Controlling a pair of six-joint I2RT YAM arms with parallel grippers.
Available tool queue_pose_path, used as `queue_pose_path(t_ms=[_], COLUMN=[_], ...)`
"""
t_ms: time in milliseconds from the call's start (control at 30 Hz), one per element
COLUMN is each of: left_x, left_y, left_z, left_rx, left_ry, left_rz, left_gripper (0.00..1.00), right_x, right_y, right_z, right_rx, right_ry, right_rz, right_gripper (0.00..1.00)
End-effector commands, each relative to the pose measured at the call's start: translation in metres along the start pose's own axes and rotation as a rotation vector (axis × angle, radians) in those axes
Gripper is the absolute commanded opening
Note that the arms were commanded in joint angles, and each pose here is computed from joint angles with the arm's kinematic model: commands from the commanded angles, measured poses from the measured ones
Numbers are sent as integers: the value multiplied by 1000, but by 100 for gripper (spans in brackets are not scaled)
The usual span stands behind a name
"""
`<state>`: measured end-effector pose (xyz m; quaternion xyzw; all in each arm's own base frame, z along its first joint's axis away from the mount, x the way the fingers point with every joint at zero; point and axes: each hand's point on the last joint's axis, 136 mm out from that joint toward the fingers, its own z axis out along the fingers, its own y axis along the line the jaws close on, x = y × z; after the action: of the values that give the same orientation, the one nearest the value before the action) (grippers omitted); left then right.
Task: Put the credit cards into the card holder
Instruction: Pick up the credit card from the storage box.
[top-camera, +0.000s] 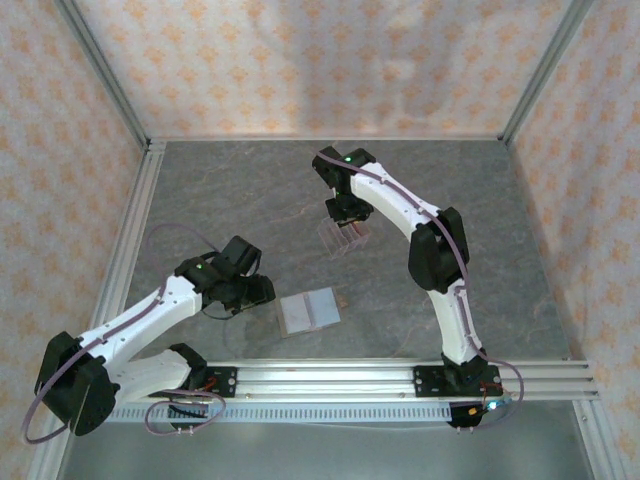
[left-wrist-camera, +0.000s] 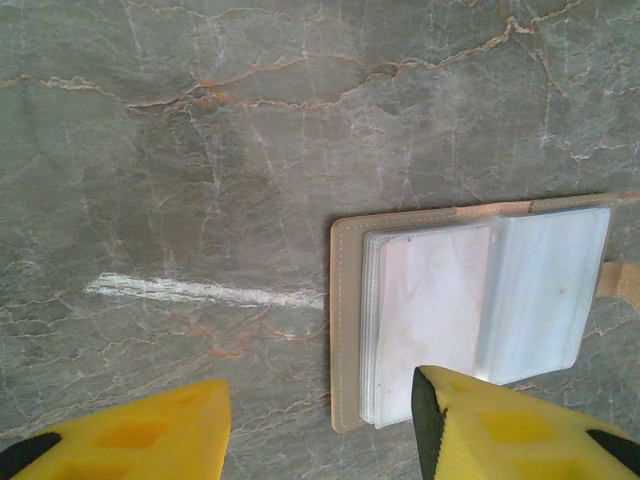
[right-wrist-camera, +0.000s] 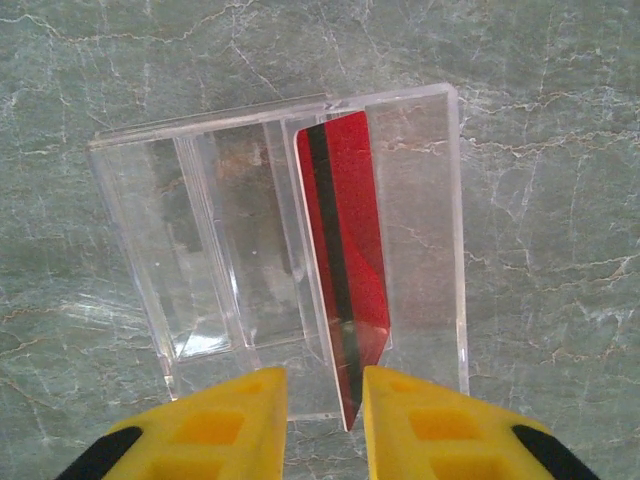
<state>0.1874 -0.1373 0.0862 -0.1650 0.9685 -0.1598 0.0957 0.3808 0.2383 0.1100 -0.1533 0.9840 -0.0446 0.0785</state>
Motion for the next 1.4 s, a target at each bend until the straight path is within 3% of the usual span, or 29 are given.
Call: queue_pose_path(t_ms=[0,300,633,833,933,1133,1367], left_x=[-2,1,3,4,4,5,6], left_y=[-1,4,8,9,9,9,6], left_z=[-5,-6,-5,-5,-5,-2,2], left_rx=[12,5,1,0,0,0,5], left_ry=[-17,-20,-19,-20,-21,-12,-1], left_rz=[2,-8,-16,-17,-17,-11,-7], left_gripper=[52,51,51,51,51,52,52], right_x=[6,10,13,10,8,-7,-18], right_y=[-10,-9,-2,-6,-9,-19,-28], right_z=[7,14,19,19,18,-7,-62], right_rx=[59,42,6,25,40,82,71], right_ry=[33,53,64,52,49,-20,-138], right_rz=[-31,-39,-35,-39,-46,-46,-3], right_gripper=[21,15,17,12,3,0,0])
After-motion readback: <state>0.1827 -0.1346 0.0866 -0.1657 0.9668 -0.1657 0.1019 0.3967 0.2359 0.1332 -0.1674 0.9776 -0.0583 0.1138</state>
